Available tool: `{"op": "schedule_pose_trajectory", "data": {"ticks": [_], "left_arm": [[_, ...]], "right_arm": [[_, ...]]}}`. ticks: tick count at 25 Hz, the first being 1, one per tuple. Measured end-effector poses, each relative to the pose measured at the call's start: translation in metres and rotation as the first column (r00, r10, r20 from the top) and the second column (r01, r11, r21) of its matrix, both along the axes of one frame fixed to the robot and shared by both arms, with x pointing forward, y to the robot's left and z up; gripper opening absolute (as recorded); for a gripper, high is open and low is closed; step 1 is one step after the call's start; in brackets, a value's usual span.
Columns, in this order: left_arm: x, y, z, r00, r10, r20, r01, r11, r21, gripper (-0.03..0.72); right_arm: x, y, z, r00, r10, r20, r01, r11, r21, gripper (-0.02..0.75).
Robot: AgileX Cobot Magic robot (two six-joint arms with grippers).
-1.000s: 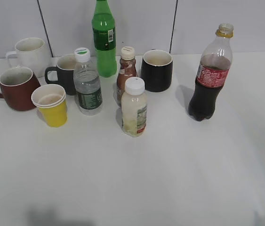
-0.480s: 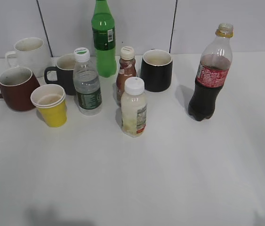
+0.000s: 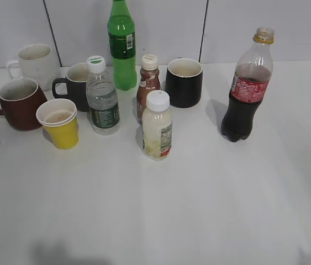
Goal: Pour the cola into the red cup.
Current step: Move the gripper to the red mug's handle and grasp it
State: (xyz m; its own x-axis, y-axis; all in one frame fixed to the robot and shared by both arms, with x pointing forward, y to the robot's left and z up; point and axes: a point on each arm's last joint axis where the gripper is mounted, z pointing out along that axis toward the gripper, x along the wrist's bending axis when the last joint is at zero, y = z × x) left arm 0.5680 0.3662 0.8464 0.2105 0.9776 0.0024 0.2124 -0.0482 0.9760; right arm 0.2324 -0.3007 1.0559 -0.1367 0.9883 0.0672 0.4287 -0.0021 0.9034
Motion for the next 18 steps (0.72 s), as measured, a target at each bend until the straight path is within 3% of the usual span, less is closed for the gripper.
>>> {"op": "schedule_pose_trajectory", "data": {"ticks": [6,18], "left_arm": [[0.013,0.003,-0.007,1.0,-0.001,0.017,0.001,1.0,0.007,0.321],[0.041,-0.015,-0.016,1.0,-0.026,0.017,0.026,0.999,0.023,0.321]], "right_arm": [[0.0,0.0,0.0,1.0,0.0,0.0,0.0,1.0,0.0,0.59],[0.0,0.0,0.0,1.0,0.001,0.0,-0.001,1.0,0.001,0.59]]}}
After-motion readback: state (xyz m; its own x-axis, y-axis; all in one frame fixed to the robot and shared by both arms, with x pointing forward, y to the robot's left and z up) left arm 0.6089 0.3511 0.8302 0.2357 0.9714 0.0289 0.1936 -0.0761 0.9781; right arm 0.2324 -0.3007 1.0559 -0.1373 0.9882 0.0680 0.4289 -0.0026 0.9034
